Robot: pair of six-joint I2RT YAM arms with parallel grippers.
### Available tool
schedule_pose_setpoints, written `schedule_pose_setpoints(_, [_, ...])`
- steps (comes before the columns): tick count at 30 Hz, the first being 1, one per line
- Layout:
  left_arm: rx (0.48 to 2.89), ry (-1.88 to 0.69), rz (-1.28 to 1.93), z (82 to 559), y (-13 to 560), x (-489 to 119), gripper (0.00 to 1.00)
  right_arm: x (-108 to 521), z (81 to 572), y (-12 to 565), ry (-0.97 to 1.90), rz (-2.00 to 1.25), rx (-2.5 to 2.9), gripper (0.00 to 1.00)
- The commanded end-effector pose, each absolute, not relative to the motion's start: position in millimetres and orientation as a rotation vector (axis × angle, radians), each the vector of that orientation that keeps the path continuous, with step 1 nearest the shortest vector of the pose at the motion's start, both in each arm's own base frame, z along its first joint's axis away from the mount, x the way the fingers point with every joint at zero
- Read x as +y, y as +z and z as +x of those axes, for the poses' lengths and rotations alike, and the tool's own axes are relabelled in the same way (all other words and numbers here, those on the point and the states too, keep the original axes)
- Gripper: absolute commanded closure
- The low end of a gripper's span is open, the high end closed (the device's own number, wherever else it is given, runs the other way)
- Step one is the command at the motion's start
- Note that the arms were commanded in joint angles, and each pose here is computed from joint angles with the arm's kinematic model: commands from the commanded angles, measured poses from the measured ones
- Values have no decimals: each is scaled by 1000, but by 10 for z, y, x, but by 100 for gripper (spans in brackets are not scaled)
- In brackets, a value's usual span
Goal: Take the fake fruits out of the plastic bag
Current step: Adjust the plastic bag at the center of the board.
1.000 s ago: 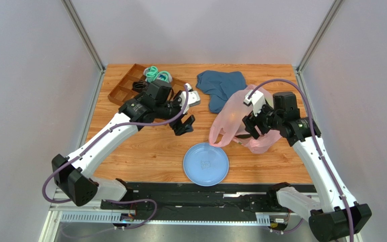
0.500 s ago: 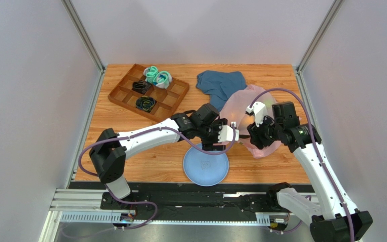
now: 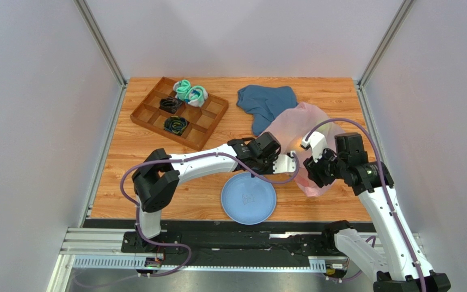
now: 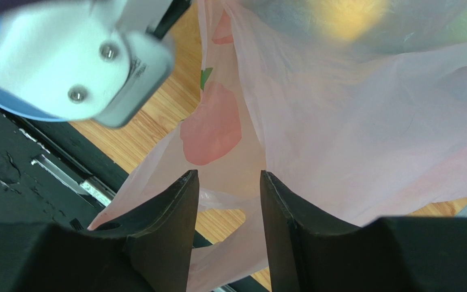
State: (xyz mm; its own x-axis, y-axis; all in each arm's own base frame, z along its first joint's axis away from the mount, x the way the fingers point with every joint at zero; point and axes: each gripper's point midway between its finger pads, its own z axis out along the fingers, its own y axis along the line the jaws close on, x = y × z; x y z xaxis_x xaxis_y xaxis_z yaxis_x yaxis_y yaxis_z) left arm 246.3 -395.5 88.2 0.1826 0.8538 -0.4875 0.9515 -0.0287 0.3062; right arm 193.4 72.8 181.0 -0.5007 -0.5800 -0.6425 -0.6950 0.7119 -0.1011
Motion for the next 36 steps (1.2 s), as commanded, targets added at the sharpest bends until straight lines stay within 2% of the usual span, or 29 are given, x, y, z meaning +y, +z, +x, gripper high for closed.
schedule_pose_setpoints(1, [1793, -358, 1693, 2546, 1549, -3932, 100, 675, 1974, 1748, 167, -1049, 2203, 55])
schedule_pose_setpoints(6, [1895, -835, 1470, 2511, 2298, -4016, 100, 650, 2009, 1399, 144, -1127, 2202, 57])
schedule_pose_setpoints(10, [1865, -1069, 1366, 2433, 2739, -4121, 100, 445, 2110, 1118, 3, -1156, 2275, 60])
schedule_pose_setpoints(16, [1864, -1331, 1149, 2517, 3237, -4214, 100, -55, 2354, 1205, -300, -1040, 2323, 62])
schedule_pose_setpoints(21, [1807, -1393, 1079, 2511, 3544, -4224, 100, -105, 2573, 1527, -346, -1058, 2209, 61])
schedule_pose_setpoints(25, [1836, -1367, 1062, 2551, 3451, -4211, 100, 570, 2545, 2106, 28, -1180, 1940, 56])
schedule_pose_setpoints(30, [1929, -1270, 1016, 2726, 3139, -4199, 100, 921, 2443, 2018, 187, -1315, 1886, 57])
schedule_pose_setpoints(36, [1975, -1256, 1003, 2820, 2966, -4198, 100, 1059, 2614, 1700, 277, -1432, 1875, 60])
